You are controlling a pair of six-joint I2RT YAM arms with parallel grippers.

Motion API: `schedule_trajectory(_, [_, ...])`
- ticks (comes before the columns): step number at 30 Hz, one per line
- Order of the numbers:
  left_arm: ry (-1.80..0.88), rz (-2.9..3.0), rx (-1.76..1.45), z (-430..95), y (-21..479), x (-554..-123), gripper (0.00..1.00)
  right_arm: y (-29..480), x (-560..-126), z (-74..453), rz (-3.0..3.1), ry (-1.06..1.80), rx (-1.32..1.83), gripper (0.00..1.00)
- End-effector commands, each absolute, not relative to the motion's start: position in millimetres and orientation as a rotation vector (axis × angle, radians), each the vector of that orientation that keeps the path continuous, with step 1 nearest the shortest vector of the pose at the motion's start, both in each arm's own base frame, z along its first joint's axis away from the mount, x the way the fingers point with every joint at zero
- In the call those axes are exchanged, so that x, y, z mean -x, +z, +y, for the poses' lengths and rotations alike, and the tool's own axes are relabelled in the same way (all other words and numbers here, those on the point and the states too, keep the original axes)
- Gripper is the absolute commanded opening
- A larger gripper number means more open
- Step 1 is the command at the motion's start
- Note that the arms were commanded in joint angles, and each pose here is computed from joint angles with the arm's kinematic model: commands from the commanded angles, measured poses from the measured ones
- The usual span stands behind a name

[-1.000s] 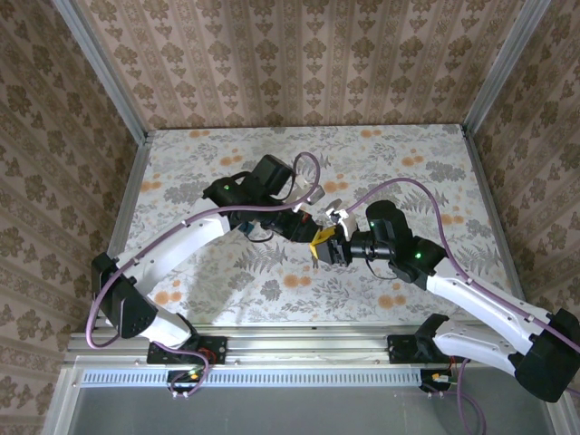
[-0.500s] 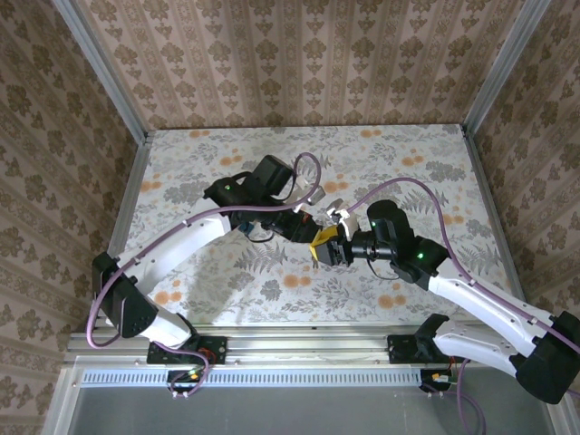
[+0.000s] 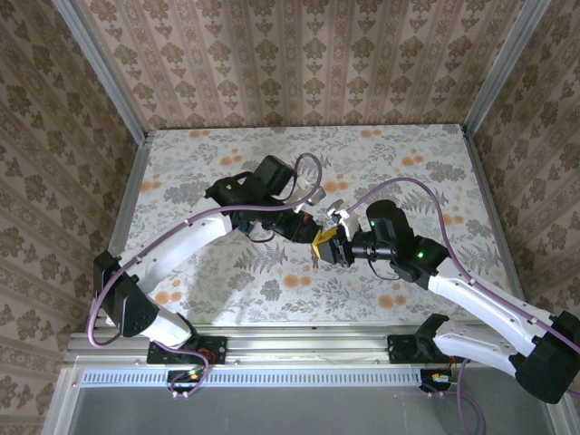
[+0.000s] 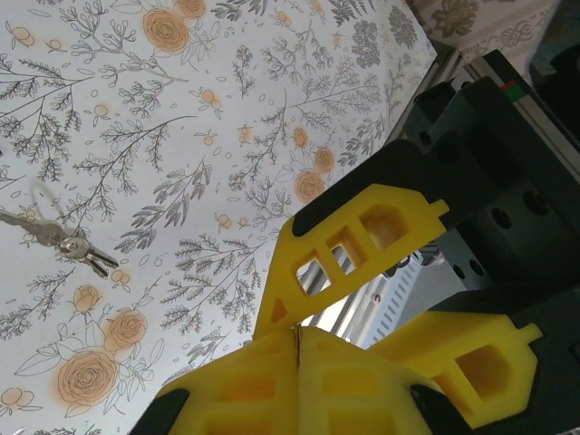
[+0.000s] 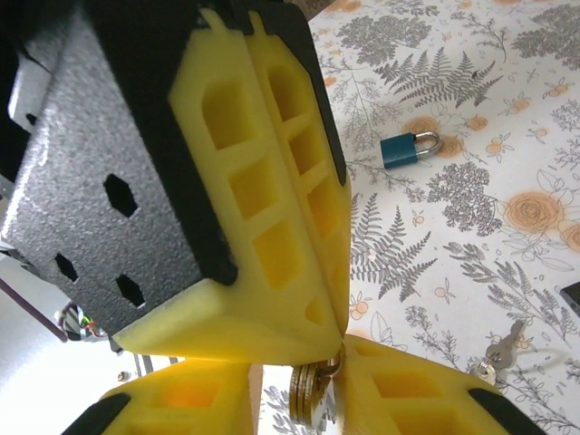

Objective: Unlock with the key

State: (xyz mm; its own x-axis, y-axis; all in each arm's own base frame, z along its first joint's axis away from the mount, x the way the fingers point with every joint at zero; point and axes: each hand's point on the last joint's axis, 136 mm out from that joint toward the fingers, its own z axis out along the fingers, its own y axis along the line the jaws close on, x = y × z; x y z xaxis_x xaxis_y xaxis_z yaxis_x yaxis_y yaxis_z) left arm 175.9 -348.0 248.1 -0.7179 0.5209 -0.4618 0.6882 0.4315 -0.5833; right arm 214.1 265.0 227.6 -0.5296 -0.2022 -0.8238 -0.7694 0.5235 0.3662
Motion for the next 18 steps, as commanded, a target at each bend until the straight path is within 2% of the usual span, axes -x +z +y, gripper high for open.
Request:
schedule_trajectory(1, [-1.176, 2.439, -1.089, -356, 252, -176, 0.00, 237, -215, 268, 2.006, 0.985, 0.791, 0.29])
schedule_trajectory(6, [-1.176, 2.437, -1.090, -357, 253, -176, 0.00, 235, -215, 266, 2.018, 0.970, 0.787, 0.24])
schedule_trajectory(8, [-1.179, 2.438, -1.091, -357, 253, -176, 0.00, 236, -213, 265, 2.016, 0.969, 0.787, 0.32])
schedule_trajectory(11, [-1.177, 2.440, -1.096, -357, 253, -175, 0.00, 237, -212, 262, 2.006, 0.960, 0.782, 0.32])
schedule_trajectory(14, [-1.170, 2.446, -1.095, -357, 251, -175, 0.00, 239, -211, 258, 2.008, 0.938, 0.781, 0.44])
schedule_trajectory(18, [-1.171, 2.443, -1.096, -357, 252, -174, 0.00, 235, -211, 254, 2.028, 0.911, 0.779, 0.40])
